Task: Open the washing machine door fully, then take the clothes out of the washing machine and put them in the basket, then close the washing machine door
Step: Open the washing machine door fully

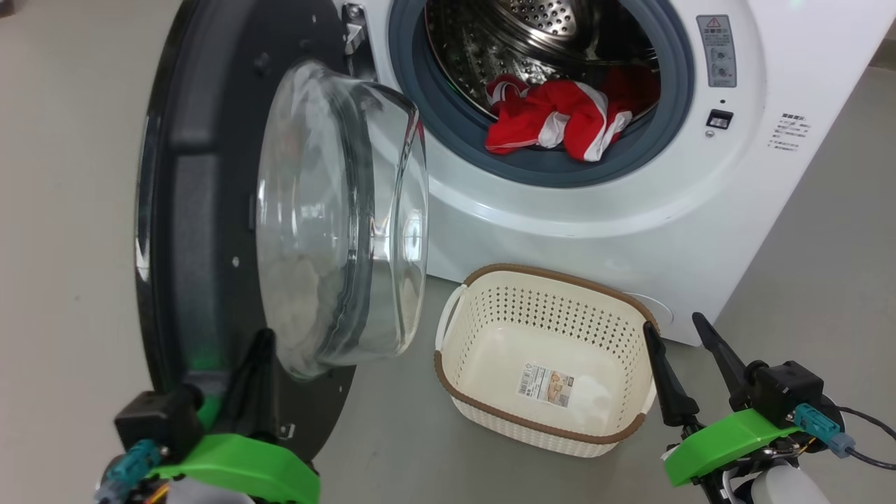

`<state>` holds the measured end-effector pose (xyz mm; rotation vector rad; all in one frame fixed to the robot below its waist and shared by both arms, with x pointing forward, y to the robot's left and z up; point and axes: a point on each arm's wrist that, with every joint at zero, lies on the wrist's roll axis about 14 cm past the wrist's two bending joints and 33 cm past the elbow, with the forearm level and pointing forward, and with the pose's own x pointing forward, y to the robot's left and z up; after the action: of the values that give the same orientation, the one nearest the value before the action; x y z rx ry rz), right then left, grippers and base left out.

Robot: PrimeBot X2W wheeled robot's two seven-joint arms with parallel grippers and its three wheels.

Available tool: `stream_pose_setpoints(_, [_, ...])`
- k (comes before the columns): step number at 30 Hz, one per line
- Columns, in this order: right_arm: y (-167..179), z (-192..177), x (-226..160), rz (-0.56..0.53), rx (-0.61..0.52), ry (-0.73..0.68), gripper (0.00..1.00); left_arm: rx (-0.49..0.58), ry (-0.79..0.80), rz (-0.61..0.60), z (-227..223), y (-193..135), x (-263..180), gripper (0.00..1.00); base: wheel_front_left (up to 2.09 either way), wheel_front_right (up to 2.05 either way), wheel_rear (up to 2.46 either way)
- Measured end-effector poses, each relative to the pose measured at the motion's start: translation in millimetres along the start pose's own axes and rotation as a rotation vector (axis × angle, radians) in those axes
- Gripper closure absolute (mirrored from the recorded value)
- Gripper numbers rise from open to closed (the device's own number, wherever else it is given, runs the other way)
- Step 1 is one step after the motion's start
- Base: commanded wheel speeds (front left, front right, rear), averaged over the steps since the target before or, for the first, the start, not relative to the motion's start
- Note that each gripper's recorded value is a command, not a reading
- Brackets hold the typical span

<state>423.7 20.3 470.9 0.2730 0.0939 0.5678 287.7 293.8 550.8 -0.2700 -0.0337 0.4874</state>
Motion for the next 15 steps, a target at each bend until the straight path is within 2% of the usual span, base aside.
stream_pose_setpoints(15, [0,-5,2,0.007,-0.011,0.013,0.0,0.071,-0.037,0.189,6,64,-1,1.0,0.0,0.0,0.0])
